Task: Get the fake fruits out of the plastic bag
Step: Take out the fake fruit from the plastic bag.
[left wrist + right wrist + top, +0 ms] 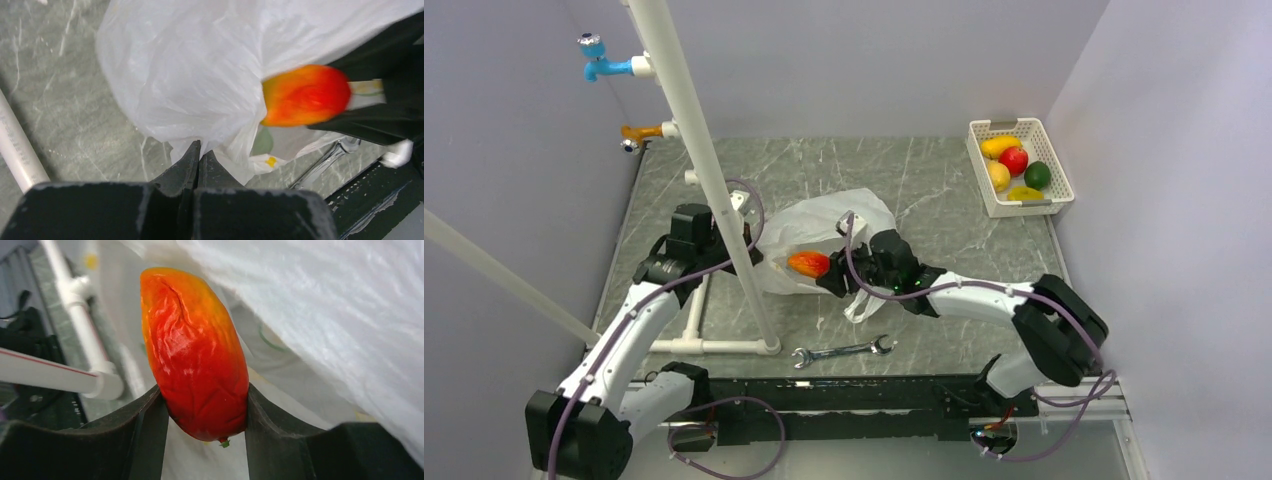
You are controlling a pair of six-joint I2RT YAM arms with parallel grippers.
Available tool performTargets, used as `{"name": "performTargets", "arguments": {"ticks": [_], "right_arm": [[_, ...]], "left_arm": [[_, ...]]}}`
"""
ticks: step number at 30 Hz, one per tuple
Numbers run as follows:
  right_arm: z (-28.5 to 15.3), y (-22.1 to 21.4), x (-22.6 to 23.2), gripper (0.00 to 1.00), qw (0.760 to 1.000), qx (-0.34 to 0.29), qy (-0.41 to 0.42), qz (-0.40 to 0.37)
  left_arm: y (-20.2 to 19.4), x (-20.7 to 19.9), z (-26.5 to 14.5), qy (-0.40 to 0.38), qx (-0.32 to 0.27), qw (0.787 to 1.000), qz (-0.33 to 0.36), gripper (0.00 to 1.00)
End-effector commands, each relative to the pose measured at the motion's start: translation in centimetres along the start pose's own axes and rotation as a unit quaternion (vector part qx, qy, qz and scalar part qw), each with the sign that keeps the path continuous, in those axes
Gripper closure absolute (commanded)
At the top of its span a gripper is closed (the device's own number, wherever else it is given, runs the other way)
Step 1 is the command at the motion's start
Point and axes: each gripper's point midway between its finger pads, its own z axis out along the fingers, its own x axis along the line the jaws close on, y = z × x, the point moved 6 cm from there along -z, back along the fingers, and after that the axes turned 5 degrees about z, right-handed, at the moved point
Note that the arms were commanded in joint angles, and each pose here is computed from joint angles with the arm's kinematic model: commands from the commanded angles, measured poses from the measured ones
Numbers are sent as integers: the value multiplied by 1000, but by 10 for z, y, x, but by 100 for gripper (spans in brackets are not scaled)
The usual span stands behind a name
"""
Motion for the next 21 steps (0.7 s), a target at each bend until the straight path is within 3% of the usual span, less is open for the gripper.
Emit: {"name": "performTargets", "arguments": {"ticks": [1,13,21], "right_arm": [[-22,31,27,95,996,-51,62,-25],[-37,84,67,98,974,-137,179,23],[-20,85,80,100,960,-100,251,73]], "left_arm": [[6,5,1,22,4,1000,-9,100],[3,-1,8,-20,17,1000,-13,100],[5,-1,0,-3,-2,1000,-7,100]]}}
